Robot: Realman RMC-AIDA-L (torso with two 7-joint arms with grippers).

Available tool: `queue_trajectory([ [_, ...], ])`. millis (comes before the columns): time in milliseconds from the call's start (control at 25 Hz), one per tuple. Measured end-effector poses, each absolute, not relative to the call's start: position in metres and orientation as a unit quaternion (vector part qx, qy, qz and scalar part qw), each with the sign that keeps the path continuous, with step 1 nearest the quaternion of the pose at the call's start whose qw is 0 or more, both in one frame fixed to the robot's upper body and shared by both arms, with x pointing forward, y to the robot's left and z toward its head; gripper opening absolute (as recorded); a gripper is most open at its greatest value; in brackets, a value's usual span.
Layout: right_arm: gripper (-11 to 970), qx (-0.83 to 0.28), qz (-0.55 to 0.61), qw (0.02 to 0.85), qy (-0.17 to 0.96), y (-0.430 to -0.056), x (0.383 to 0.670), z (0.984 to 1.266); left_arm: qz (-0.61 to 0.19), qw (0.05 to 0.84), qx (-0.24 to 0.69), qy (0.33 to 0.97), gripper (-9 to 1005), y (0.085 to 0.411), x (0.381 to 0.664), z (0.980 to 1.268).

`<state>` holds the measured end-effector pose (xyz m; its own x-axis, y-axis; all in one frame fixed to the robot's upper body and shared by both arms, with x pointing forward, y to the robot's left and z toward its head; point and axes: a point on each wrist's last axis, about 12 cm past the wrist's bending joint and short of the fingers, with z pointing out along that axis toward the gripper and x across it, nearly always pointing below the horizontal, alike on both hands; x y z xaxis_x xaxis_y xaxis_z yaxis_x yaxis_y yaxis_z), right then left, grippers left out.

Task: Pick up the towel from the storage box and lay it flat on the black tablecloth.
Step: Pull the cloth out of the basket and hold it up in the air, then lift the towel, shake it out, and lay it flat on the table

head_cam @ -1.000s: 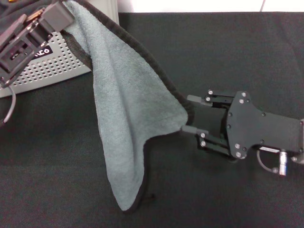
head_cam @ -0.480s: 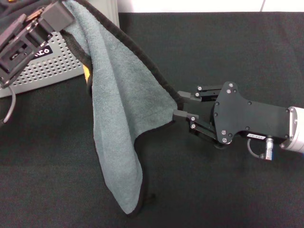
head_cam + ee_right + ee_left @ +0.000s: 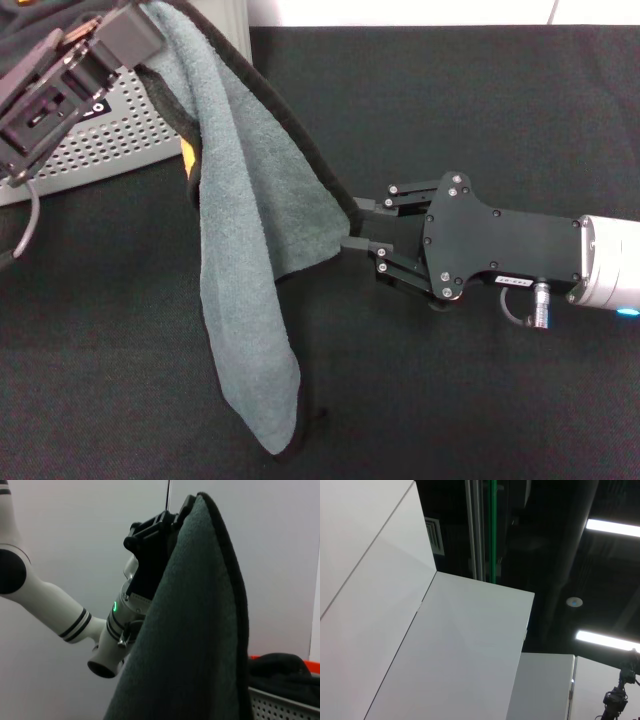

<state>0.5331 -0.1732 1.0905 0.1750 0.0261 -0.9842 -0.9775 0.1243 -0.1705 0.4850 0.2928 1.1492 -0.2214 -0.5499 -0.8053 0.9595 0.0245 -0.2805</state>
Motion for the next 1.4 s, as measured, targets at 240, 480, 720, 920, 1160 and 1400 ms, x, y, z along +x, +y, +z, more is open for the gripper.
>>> queue_trajectory([
  [240, 210, -0.51, 0.427, 0.571, 0.481, -0.169, 0.535, 1.088, -0.656, 0.577, 0.239, 0.423, 26, 0.292, 0.485, 1.149],
  [480, 183, -0.516, 0.424, 0.568, 0.481, -0.166, 0.537, 1.089, -0.658, 0.576, 0.24, 0.421, 26, 0.29, 0.486, 1.149],
  [720, 141, -0.516, 0.425, 0.571, 0.476, -0.164, 0.537, 1.091, -0.657, 0.577, 0.237, 0.423, 26, 0.291, 0.484, 1.148],
  [920, 53, -0.519, 0.425, 0.573, 0.47, -0.163, 0.536, 1.091, -0.657, 0.578, 0.234, 0.425, 27, 0.292, 0.483, 1.147],
  [1160, 11, -0.512, 0.426, 0.582, 0.467, -0.166, 0.533, 1.092, -0.647, 0.59, 0.223, 0.427, 27, 0.296, 0.481, 1.143],
  [1400, 11, -0.495, 0.409, 0.617, 0.456, -0.186, 0.517, 1.098, -0.625, 0.618, 0.166, 0.448, 27, 0.314, 0.477, 1.131],
])
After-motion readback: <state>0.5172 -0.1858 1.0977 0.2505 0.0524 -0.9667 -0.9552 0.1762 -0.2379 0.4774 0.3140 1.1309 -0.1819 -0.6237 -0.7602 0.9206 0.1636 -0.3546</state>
